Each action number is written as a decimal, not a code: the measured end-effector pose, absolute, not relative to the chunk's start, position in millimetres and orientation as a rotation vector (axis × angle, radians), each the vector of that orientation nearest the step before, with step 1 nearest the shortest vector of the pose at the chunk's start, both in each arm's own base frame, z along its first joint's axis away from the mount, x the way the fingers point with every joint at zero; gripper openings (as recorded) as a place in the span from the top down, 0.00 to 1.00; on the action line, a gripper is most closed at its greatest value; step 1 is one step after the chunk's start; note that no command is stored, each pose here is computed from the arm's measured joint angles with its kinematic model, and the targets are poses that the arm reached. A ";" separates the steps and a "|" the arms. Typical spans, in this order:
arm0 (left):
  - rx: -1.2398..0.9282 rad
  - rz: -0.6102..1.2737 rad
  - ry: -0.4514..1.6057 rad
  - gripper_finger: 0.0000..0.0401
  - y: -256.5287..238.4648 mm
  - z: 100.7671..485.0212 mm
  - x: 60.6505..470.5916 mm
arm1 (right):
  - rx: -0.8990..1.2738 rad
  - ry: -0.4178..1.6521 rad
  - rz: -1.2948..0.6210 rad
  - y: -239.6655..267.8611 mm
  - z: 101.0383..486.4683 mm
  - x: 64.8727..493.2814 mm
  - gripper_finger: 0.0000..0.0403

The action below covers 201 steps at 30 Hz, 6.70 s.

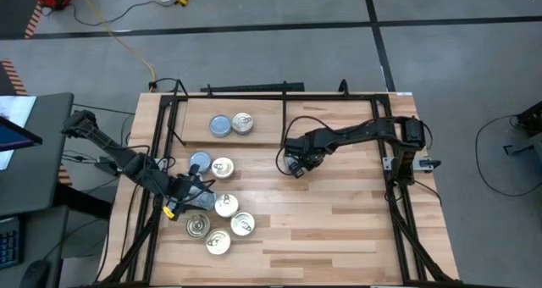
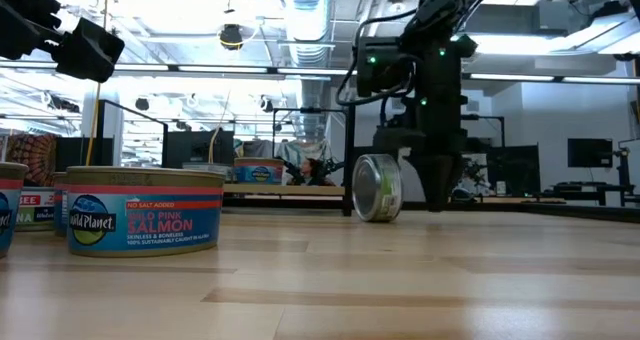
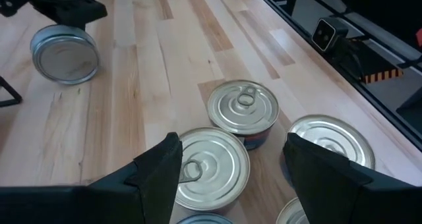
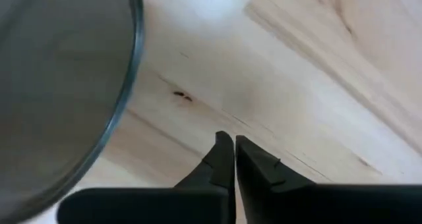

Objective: Stack canned seafood by type on shelf
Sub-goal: Stack the green tuna can on top of the green tuna can on the shelf

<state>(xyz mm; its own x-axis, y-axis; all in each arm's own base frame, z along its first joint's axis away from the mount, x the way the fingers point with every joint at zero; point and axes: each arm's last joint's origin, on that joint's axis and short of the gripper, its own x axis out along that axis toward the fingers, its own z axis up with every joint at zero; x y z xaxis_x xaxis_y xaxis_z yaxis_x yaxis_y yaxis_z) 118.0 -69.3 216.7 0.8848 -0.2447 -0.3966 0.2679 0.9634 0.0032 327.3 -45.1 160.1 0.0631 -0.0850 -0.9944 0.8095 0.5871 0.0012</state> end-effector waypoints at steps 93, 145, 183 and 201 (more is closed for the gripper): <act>0.406 0.083 0.352 0.31 -43.1 217.2 202.3 | -0.342 0.375 -0.196 85.9 246.3 427.2 0.55; 0.126 0.316 0.552 0.64 -18.8 222.8 127.9 | -0.020 0.536 -0.320 45.1 315.5 434.0 0.12; 0.185 0.578 1.112 0.64 20.1 288.9 105.5 | -0.027 0.461 -0.396 65.3 210.6 440.9 0.12; 0.784 0.561 1.111 0.64 46.1 294.8 161.9 | -0.018 0.454 -0.397 67.2 216.1 438.2 0.12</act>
<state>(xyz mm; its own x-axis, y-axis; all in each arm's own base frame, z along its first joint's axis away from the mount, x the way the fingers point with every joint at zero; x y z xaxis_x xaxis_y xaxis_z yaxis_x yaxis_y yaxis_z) 161.9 46.1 294.8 0.3558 0.7419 -0.5684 -0.0168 0.6131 0.7898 438.2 67.2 216.1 0.8237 -0.3776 -0.4231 0.3695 0.9233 -0.1047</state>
